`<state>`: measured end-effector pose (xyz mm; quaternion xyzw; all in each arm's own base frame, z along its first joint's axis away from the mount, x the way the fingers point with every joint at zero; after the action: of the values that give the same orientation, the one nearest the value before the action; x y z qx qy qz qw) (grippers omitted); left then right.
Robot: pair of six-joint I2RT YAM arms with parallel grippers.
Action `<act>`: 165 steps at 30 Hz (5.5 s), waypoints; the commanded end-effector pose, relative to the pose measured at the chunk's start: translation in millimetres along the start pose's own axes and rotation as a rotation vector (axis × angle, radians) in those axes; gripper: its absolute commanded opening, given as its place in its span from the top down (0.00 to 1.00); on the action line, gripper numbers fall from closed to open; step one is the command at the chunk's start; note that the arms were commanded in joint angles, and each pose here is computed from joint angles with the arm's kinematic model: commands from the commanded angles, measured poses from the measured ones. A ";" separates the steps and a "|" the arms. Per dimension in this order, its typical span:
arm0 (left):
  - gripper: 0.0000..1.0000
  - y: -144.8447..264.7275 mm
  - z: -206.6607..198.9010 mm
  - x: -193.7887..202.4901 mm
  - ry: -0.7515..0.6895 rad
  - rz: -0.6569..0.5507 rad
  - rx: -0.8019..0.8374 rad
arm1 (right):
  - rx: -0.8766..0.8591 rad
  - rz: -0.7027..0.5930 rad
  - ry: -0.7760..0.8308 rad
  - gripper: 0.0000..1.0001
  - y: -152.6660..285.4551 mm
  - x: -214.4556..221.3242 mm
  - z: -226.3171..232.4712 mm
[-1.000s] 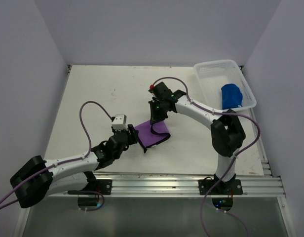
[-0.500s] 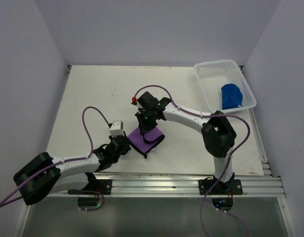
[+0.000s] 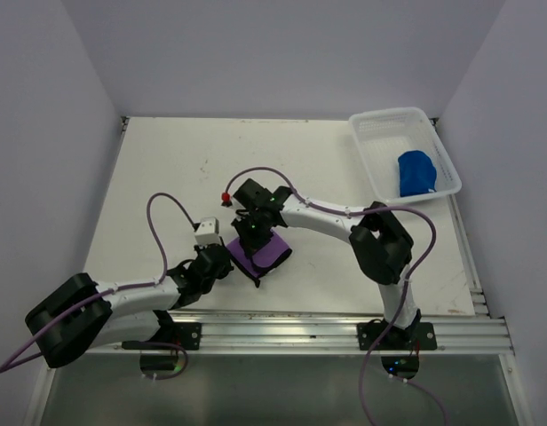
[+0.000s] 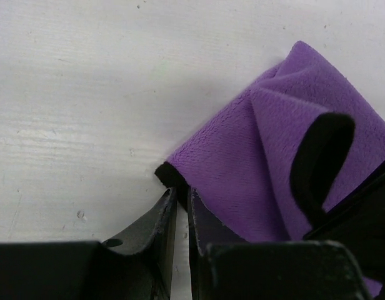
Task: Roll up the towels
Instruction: Fold the towel, then roll the towel
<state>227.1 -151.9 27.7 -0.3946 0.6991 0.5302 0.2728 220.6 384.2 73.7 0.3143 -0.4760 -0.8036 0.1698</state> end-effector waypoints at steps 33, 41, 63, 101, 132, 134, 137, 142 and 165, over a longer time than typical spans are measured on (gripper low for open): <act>0.64 28.3 -0.7 -56.7 0.090 -0.112 0.012 | -0.110 -0.296 -0.286 0.42 66.8 -30.1 -66.0; 0.76 44.9 -36.3 -101.9 0.112 -0.187 0.136 | -0.116 -0.239 -0.352 0.46 36.3 -3.1 -81.8; 1.00 -37.4 -65.0 -24.0 0.041 0.041 0.198 | -0.167 -0.220 -0.431 0.42 23.7 42.3 -83.1; 1.00 -46.2 -57.0 -18.0 0.113 0.110 0.274 | 0.564 -0.329 0.072 1.00 35.3 81.9 -86.3; 0.94 18.4 -114.3 -87.8 0.285 0.089 0.951 | 1.116 -0.220 0.562 1.00 16.1 79.1 -39.2; 0.95 17.1 -119.3 -86.2 0.285 0.102 0.994 | 1.126 -0.210 0.582 1.00 15.3 79.7 -37.5; 0.95 11.8 -124.2 -83.9 0.283 0.116 1.007 | 1.142 -0.194 0.606 1.00 13.8 79.7 -38.0; 0.95 -0.8 -137.8 -81.0 0.274 0.152 0.984 | 1.152 -0.175 0.647 1.00 9.8 77.4 -33.6; 1.00 -77.7 -76.8 29.2 0.181 0.401 0.480 | 1.115 -0.200 0.612 0.79 19.6 76.5 -28.9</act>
<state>284.6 -266.7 19.9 -0.2141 0.9150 0.2782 0.1991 183.5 307.1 34.6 0.6132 -0.7298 -0.2958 0.0626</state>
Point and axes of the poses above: each gripper's point midway between its finger pads, its own y axis back along the fingers, its own z axis along the line the jaws close on, x = y × z, the point moved 1 cm from there along y, back along the fingers, and after that the axes turned 1 degree about y, right-handed, at the moved point
